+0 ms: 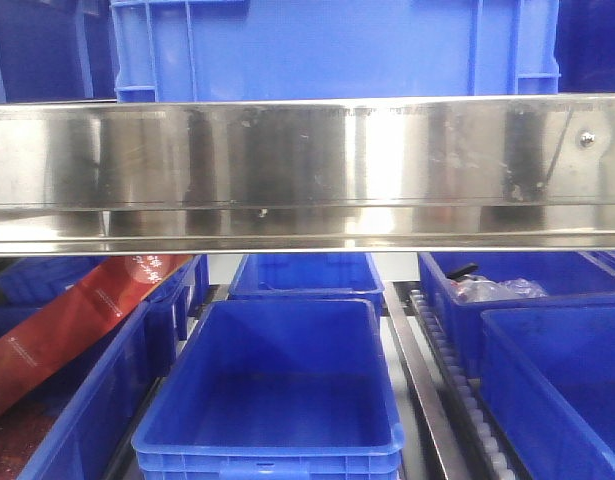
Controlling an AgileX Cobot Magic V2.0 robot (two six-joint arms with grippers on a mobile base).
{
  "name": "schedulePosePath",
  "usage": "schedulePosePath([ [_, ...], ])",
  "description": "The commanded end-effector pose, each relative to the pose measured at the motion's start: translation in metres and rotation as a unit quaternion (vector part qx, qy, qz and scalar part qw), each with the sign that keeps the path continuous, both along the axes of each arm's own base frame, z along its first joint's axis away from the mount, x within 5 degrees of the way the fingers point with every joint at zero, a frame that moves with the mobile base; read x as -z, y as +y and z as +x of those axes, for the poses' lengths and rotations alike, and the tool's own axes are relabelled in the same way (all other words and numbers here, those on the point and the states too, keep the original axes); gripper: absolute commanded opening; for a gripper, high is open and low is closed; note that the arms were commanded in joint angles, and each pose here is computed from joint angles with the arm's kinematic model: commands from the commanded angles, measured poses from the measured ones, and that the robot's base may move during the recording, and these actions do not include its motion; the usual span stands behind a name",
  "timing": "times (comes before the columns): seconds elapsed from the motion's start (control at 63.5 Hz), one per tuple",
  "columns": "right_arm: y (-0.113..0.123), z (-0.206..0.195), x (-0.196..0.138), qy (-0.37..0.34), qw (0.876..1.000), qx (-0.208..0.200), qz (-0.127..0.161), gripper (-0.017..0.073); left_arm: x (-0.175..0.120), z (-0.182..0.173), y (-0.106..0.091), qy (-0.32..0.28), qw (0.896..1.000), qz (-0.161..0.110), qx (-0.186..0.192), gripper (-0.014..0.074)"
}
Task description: Place cylindrical capacitor in blue bin on shelf
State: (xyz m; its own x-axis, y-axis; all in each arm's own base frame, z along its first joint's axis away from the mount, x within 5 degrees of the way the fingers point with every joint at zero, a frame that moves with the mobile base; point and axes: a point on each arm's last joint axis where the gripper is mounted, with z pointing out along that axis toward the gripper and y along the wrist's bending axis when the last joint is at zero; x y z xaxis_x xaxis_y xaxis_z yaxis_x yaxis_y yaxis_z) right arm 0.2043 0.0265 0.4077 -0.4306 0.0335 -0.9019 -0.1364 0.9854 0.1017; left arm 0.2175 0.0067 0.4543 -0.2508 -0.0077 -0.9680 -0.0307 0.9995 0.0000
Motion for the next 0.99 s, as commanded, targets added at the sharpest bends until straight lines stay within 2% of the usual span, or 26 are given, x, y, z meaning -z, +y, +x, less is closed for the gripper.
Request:
schedulePosePath([
  [0.0, 0.000, 0.000, -0.007, -0.023, 1.000, 0.001, 0.011, -0.0162, -0.030, -0.001, -0.004, -0.054, 0.998, 0.001, 0.009, -0.0111],
  [0.095, 0.001, 0.000, -0.007, -0.022, 1.000, 0.000, 0.021, -0.0162, -0.051, 0.005, -0.012, -0.059, 0.998, 0.015, 0.030, -0.0111],
  [0.236, 0.002, 0.000, -0.008, -0.026, 0.999, 0.000, 0.026, -0.0162, -0.065, 0.035, -0.042, -0.018, 0.995, 0.035, 0.096, -0.0111],
  [0.394, 0.002, 0.000, -0.008, -0.026, 0.999, 0.000, 0.026, -0.0162, -0.056, 0.078, -0.083, 0.040, 0.984, 0.062, 0.163, -0.0111],
  [0.614, 0.002, 0.000, -0.008, -0.030, 0.999, 0.000, 0.027, -0.0162, -0.036, 0.128, -0.139, 0.072, 0.962, 0.117, 0.237, -0.0111],
  [0.662, 0.002, 0.000, -0.008, -0.031, 0.999, 0.000, 0.027, -0.0162, -0.024, 0.143, -0.149, 0.093, 0.957, 0.125, 0.246, -0.0111],
  [0.772, 0.002, 0.000, -0.009, -0.036, 0.999, 0.001, 0.028, -0.0162, -0.005, 0.166, -0.161, 0.120, 0.952, 0.129, 0.251, -0.0111],
  [0.977, 0.001, 0.001, -0.010, -0.038, 0.999, 0.002, 0.028, -0.0162, 0.030, 0.194, -0.172, 0.150, 0.946, 0.131, 0.257, -0.0094],
])
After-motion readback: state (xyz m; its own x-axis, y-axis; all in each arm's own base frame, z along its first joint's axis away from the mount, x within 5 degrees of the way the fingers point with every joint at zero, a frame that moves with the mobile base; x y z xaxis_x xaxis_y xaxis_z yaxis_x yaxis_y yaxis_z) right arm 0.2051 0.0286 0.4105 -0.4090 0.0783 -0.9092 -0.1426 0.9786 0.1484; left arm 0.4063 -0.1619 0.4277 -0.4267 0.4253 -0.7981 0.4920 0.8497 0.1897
